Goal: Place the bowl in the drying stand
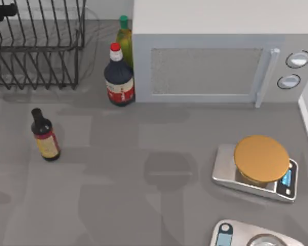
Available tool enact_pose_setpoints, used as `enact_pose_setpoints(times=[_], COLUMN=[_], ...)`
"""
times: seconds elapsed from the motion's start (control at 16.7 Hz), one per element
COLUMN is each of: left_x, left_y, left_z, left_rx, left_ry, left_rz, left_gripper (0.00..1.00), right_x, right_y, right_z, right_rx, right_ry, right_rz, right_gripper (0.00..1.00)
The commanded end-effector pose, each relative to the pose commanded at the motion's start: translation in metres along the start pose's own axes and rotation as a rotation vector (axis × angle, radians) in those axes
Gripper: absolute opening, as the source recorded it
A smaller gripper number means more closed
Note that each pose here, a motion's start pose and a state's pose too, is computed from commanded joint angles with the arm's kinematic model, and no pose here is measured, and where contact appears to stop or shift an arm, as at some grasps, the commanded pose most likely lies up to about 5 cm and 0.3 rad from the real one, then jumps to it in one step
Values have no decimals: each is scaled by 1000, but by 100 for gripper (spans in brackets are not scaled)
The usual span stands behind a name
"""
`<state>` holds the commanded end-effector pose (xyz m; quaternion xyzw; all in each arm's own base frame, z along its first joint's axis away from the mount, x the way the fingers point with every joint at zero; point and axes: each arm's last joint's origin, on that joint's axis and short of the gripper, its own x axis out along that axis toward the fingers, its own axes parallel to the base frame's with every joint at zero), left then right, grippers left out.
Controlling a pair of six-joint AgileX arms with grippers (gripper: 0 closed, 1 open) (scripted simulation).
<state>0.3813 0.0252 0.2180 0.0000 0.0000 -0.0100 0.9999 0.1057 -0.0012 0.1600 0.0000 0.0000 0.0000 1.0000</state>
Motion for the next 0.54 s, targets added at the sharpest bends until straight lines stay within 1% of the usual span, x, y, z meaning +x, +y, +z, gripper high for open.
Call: enact_pose_setpoints(times=[0.18, 0.24, 0.54], left_x=[0, 0, 0], left_y=[0, 0, 0], left_z=[0, 0, 0], left_rx=[0, 0, 0], left_ry=[0, 0, 0], left_rz=[0, 0, 0], left_gripper=[98, 100, 100], right_x=[0, 0, 0], right_y=[0, 0, 0], right_z=[0, 0, 0], right_rx=[0, 0, 0], right_ry=[0, 0, 0], right_rz=[0, 0, 0], right_gripper=[100, 100, 100])
